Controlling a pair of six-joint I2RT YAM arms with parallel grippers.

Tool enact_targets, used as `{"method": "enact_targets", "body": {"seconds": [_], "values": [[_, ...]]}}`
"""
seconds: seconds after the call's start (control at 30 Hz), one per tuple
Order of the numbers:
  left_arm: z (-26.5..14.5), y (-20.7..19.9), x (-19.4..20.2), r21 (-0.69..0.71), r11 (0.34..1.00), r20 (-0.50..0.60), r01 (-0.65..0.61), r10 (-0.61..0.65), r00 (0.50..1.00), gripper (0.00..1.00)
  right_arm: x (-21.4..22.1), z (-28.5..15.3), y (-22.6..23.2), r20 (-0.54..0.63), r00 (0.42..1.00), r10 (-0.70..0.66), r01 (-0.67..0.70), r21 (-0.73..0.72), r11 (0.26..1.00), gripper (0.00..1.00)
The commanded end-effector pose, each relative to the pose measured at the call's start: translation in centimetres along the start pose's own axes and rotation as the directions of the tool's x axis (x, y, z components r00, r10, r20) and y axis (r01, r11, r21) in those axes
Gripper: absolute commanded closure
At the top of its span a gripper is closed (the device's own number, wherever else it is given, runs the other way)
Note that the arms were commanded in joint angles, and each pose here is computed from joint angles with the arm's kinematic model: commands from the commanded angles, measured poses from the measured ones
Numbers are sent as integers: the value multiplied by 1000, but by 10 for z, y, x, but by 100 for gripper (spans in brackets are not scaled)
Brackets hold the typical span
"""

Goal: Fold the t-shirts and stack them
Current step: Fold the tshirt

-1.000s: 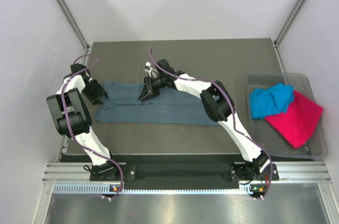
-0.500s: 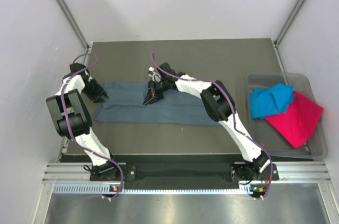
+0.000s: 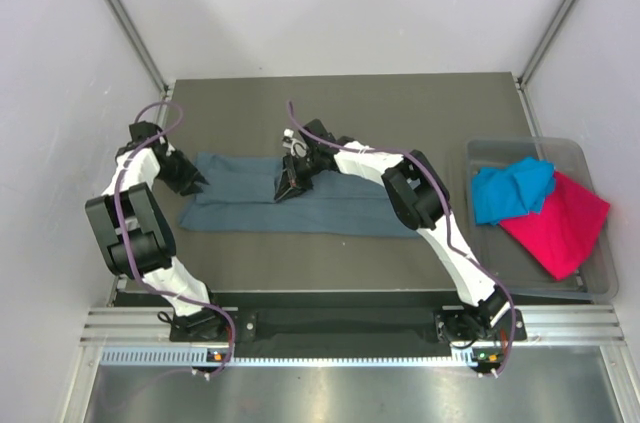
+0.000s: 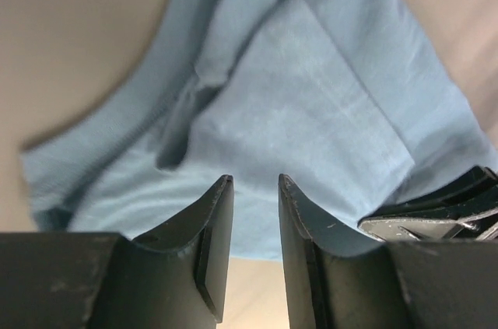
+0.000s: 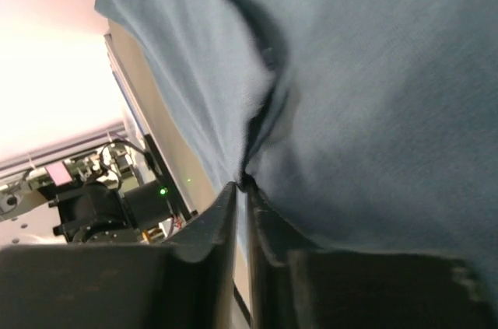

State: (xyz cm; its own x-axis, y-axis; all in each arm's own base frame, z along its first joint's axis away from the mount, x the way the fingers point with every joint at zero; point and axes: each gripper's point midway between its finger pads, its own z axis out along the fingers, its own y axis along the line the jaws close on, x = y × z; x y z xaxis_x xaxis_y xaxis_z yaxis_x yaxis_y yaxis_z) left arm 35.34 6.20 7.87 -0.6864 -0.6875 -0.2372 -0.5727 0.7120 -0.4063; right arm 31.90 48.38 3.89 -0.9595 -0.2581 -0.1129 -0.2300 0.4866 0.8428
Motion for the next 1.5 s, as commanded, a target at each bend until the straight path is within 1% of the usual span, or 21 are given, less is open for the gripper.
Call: {"method": "enact_targets", "body": {"seconds": [0.0, 0.03, 0.1, 0.17, 0.3, 0.33, 0.47, 0.53, 0.63, 0.7, 0.73, 0.8, 0.9, 1.07, 1.17, 1.27, 1.3, 1.37, 1.4, 1.43, 1.47], "values": [[-3, -19, 10, 78, 997, -6, 14, -13, 1000, 66, -12, -23, 38, 35, 995, -95, 97, -54, 994, 86], [-2, -21, 10, 85, 996, -11, 16, -15, 1000, 66, -16, -28, 38, 46, 994, -103, 105, -46, 993, 81], [1, -30, 10, 101, 995, -14, 10, -9, 1000, 66, -20, -34, 38, 51, 992, -118, 119, -27, 993, 78], [4, -33, 8, 108, 994, -15, 6, -5, 1000, 66, -32, -45, 46, 87, 984, -155, 157, -12, 988, 73], [17, -17, 14, 41, 999, -32, 7, -6, 999, 67, -40, -54, 64, 114, 976, -186, 190, -21, 982, 71], [21, -3, 15, -21, 1000, -16, 7, -7, 1000, 67, -39, -53, 69, 117, 975, -192, 196, -32, 980, 71], [31, 36, 19, -165, 986, 4, -9, 10, 1000, 67, -44, -45, 78, 134, 974, -182, 194, -84, 977, 72], [35, 49, 25, -190, 982, -1, 14, -15, 1000, 67, -50, -37, 84, 148, 976, -158, 179, -136, 975, 73], [35, 54, 31, -199, 980, -3, 20, -21, 1000, 68, -55, -20, 81, 140, 983, -122, 144, -157, 977, 76], [30, 51, 30, -189, 982, 12, 16, -14, 1000, 67, -60, -17, 89, 148, 981, -127, 153, -176, 972, 81], [29, 50, 28, -186, 982, 17, 12, -9, 1000, 67, -58, -10, 86, 138, 985, -103, 128, -183, 975, 86], [26, 48, 27, -186, 983, 18, 8, -4, 1000, 67, -57, 0, 79, 138, 987, -87, 112, -186, 976, 90], [19, 42, 20, -171, 985, 38, 3, 4, 999, 67, -49, 13, 57, 113, 993, -31, 50, -170, 984, 91], [-10, 16, -1, -103, 995, 117, -4, 16, 993, 63, -37, 25, 17, 78, 997, -9, 16, -100, 995, 90], [-30, 2, -5, -56, 998, 161, 0, 9, 987, 59, -40, 17, 14, 78, 997, -29, 36, -92, 995, 85], [-40, -6, 5, -10, 1000, 161, 14, -12, 987, 55, -43, -2, 29, 84, 995, -57, 64, -78, 995, 81], [-39, -3, 12, -7, 1000, 147, 23, -22, 989, 54, -49, -15, 43, 106, 989, -100, 109, -74, 991, 80], [-45, -4, 20, 10, 999, 152, 34, -35, 988, 52, -44, -31, 48, 86, 992, -96, 99, -37, 994, 78], [-43, 1, 29, 4, 999, 140, 46, -46, 989, 50, -47, -50, 62, 116, 981, -158, 161, -16, 987, 74], [-50, 1, 32, 9, 999, 163, 52, -53, 985, 48, -44, -59, 61, 111, 979, -171, 170, 18, 985, 71], [-52, 3, 34, 7, 998, 175, 60, -60, 983, 46, -32, -69, 54, 80, 985, -152, 147, 70, 987, 67]]}}
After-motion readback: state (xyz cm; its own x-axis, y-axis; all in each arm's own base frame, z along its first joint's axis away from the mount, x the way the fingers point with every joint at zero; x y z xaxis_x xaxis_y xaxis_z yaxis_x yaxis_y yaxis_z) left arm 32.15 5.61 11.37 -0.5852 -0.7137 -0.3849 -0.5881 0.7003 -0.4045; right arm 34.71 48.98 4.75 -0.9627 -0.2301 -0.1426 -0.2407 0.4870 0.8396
